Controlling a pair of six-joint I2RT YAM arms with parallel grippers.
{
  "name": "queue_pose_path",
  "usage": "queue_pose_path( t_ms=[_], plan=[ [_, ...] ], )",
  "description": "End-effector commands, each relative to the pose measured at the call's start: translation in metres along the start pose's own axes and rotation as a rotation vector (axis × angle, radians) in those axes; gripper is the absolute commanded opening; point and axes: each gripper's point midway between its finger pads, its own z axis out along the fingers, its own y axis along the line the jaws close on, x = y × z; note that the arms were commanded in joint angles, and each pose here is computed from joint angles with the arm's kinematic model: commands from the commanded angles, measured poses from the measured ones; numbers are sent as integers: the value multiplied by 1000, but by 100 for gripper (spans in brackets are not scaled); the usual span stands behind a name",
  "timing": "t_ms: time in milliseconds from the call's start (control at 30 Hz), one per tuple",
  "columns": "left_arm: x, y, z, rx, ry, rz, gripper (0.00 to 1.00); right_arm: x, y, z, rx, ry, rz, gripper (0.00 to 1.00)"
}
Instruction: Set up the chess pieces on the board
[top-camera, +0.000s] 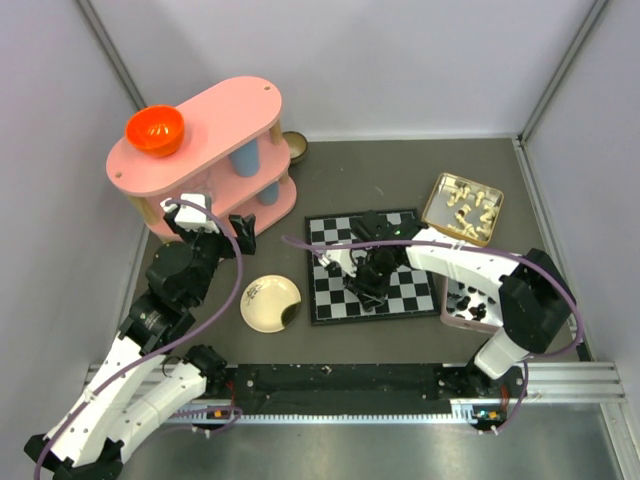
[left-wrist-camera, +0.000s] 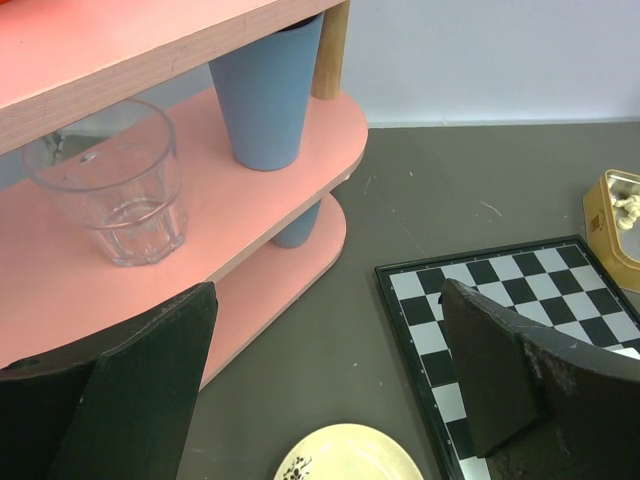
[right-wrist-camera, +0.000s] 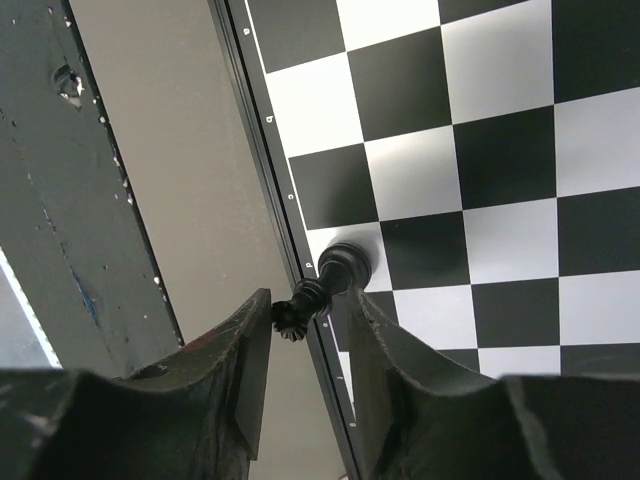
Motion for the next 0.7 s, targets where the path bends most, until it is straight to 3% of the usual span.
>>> queue_pose_path(
  t_ms=[0,233,667],
  plan=[
    [-8,-2,-1,13,-34,-27,99,-2,-1,-2,21,-12,-3,39],
    [-9,-4,0,21,-34,-30,99,-8,-5,-6,21,-36,22,55],
    [-11,-5,-1,23,-38,-32,99,-8,-14,-9,43,-42,47,52]
  ],
)
